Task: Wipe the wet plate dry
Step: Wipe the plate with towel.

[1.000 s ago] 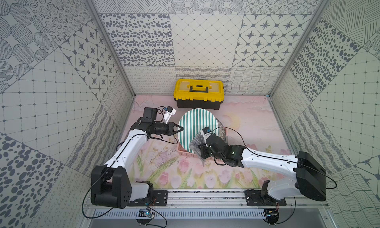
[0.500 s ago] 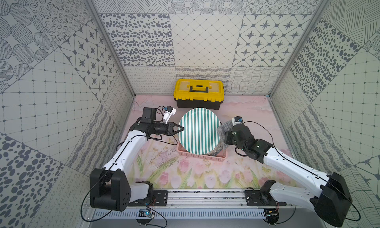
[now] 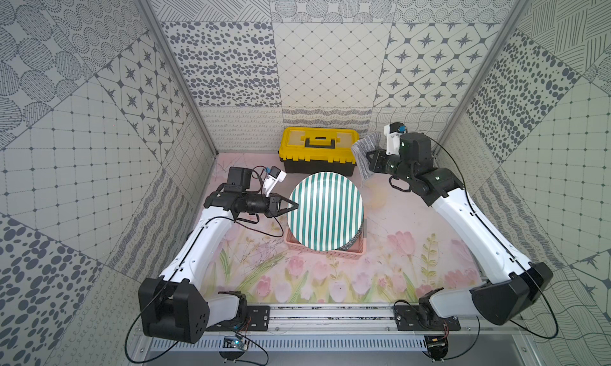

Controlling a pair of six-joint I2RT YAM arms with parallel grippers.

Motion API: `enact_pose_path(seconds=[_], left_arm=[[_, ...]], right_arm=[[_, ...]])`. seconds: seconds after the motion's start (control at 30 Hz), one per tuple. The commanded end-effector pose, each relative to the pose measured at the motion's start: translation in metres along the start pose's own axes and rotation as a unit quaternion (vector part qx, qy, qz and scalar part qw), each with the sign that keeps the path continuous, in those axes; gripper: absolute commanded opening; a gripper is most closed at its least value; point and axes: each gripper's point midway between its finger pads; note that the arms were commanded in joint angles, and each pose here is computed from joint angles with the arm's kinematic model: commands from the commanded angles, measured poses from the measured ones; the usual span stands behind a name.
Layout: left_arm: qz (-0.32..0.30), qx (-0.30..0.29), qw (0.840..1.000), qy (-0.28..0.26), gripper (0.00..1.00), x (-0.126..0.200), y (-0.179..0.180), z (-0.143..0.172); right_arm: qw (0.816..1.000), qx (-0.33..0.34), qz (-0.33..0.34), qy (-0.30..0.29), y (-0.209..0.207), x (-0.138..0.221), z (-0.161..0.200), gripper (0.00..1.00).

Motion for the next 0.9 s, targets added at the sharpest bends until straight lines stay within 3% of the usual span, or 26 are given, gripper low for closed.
enact_pose_path(seconds=[0.0,0.27,0.43,0.73,0.87], left_arm=[[0.036,-0.068,0.997,0.031,0.00,-0.002,-0.033,0.010],[0.039,-0.089,0.994,0.056,0.00,-0.011,-0.041,0.017],[0.024,-0.096,0.993,0.056,0.00,-0.014,-0.035,0.011],[0.014,-0.107,0.993,0.051,0.00,-0.013,-0.035,0.003],[0.001,-0.108,0.993,0.047,0.00,-0.014,-0.030,-0.002]], right_arm=[[0.998,0.044,-0.040,0.038,0.031,-0.014,0.008,0.00],[0.981,0.120,-0.108,0.105,0.118,-0.045,0.046,0.00],[0.963,0.156,-0.162,0.152,0.161,-0.040,0.088,0.00],[0.941,0.129,-0.215,0.227,0.167,-0.021,0.131,0.00],[0.945,0.127,-0.199,0.228,0.156,-0.017,0.134,0.00]])
Point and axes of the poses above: each gripper's point midway between its finger pads, its own x axis back along the fingers, its own y axis along the line the jaws close on, z = x × y, and after that the axes turned 4 degrees about -x, right-handed
